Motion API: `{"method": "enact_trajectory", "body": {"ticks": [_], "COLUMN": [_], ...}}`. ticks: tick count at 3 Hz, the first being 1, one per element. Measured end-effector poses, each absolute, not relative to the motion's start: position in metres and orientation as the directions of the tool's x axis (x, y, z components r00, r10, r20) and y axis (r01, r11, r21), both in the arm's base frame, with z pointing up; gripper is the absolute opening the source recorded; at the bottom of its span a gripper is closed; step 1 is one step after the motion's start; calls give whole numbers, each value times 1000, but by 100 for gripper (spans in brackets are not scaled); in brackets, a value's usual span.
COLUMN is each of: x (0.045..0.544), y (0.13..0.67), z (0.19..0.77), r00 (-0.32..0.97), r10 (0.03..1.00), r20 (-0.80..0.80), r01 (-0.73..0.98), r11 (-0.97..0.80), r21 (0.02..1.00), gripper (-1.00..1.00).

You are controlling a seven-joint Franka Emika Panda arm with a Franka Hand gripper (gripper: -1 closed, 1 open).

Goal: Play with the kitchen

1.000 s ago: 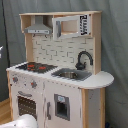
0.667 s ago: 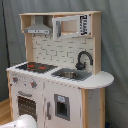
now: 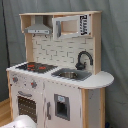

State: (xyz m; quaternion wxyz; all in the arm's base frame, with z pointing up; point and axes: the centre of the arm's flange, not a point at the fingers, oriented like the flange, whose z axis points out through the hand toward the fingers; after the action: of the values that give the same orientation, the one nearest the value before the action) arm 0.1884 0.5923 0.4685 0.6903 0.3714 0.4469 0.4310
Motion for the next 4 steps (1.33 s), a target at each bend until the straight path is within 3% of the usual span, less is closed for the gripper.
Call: {"method": "enact_trajectory", "body": {"ticks": [2,4], "x": [149,127], "y": [583,558], "z": [401,373], "r00": [182,147], "r10": [872,784], "r20": [-455,-603], "r01": [-190,-142], "r11": [485,620], "r21": [854,772], "gripper": [100,100]}}
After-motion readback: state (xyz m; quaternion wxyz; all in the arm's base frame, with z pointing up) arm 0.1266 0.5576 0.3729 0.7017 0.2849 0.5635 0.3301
